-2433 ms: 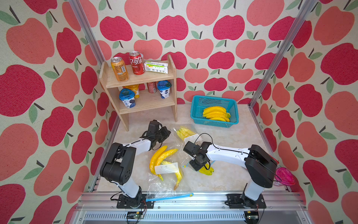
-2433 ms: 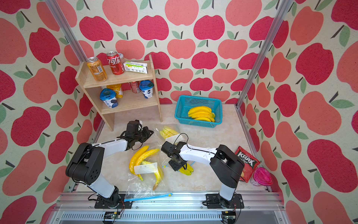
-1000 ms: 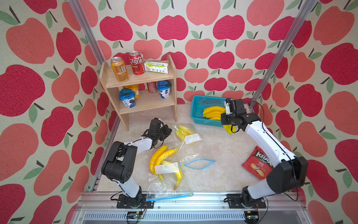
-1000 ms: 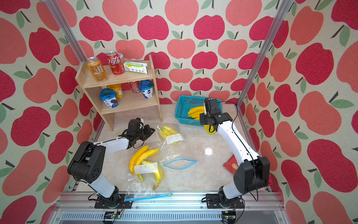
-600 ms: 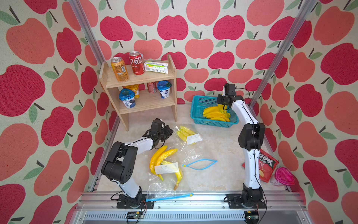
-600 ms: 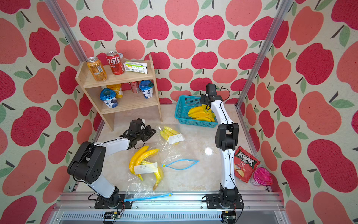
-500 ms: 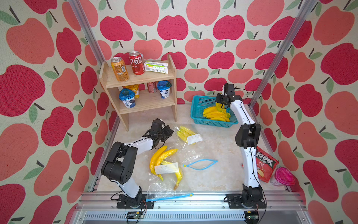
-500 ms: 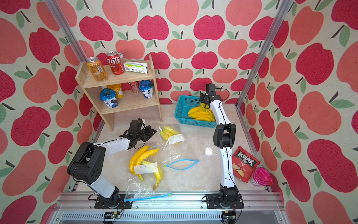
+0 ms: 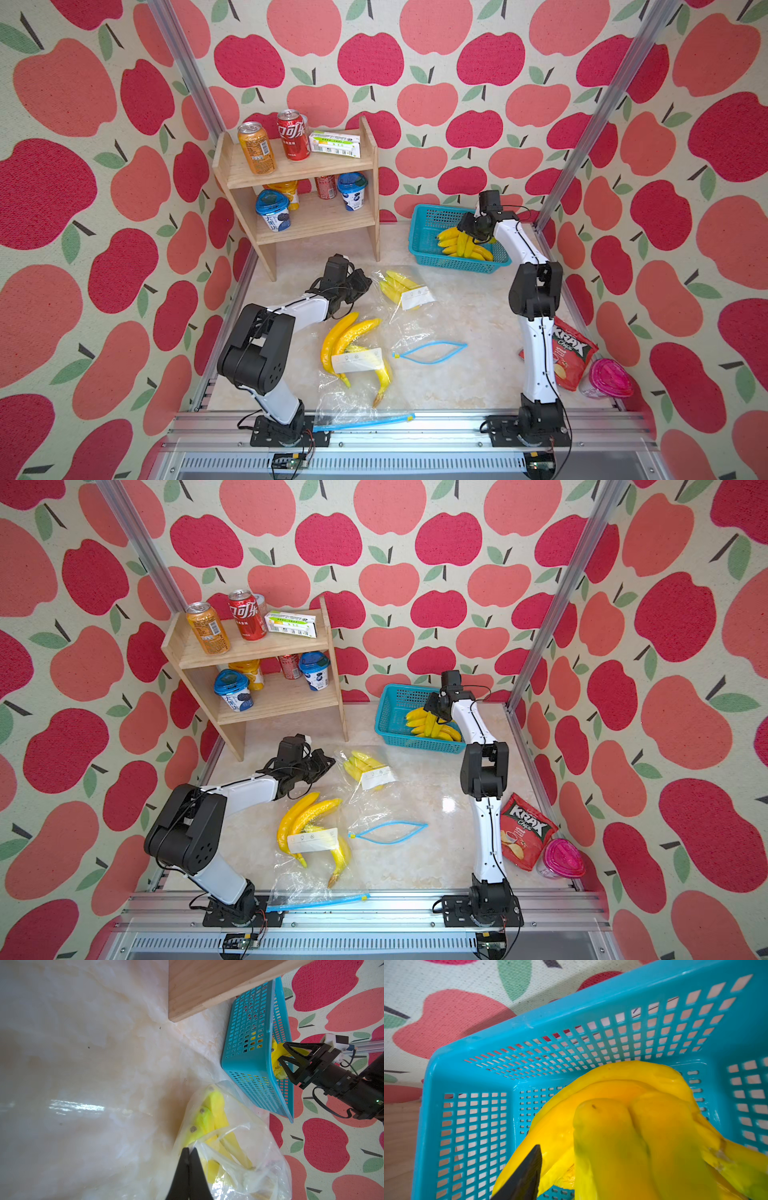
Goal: Open the zip-top bag and take out the banana
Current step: Place the banana in the basket.
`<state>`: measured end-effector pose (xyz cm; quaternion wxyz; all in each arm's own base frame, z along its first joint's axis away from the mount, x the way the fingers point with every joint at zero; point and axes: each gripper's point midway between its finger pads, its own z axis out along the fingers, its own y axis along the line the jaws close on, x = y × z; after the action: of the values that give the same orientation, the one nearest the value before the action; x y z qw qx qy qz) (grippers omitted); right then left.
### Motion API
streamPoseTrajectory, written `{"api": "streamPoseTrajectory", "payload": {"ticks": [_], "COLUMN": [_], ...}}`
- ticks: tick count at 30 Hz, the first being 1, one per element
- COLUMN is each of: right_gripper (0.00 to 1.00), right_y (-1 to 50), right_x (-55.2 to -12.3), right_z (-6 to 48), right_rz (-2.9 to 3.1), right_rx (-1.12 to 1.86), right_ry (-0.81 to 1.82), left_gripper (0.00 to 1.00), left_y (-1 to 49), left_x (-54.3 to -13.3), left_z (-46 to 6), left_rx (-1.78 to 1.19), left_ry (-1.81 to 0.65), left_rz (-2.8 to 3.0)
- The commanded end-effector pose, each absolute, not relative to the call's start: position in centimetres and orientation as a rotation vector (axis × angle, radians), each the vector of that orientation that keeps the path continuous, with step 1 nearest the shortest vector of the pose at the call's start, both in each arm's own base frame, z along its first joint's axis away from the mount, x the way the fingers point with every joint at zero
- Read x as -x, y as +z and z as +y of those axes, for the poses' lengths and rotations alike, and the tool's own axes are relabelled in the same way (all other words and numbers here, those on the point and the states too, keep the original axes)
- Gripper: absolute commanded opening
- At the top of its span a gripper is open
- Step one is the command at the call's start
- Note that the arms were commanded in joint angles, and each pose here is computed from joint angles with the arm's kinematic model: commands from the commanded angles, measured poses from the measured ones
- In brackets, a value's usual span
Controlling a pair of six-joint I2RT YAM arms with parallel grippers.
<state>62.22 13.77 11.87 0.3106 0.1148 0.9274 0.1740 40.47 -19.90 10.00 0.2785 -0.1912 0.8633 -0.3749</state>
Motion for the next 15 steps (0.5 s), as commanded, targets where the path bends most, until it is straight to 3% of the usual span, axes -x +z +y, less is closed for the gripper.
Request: {"api": "streamPoseTrajectory", "payload": {"ticks": [1,3,8,12,15], "right_gripper": [0.61,0.69,0.73,0.76,0.76], "right_y": [16.8,20.2,26.8,30.0,29.7], "right_x": [-61.5,-60.7,-56.2,-50.3,-44.1], "right_z": [14.9,15.7,17.6,18.6,18.5], "right_rz": [2.371,2.302,2.199,2.118,2.133], "right_rx": [-0.24,-0.188,-0.04,0.081,0.135], "right_ry": [0.511,0.507,0.501,0.485,0.456], "left_gripper": [0.0,0.0,0.0,0.0,0.0], "left_y": [11.2,11.2,11.6,11.8,12.2], "left_x": [-41.0,-40.9,-40.9,-40.8,-40.6], "left_z": [-20.0,-19.9,-20.0,-20.1,-20.0], "left_rx": [0.516,0.522,0.525,0.518,0.518], "left_ry": [-1.015,-1.009,-1.028,-1.032,-1.033], "left_rz": [2.291,2.29,2.286,2.285,2.278]}}
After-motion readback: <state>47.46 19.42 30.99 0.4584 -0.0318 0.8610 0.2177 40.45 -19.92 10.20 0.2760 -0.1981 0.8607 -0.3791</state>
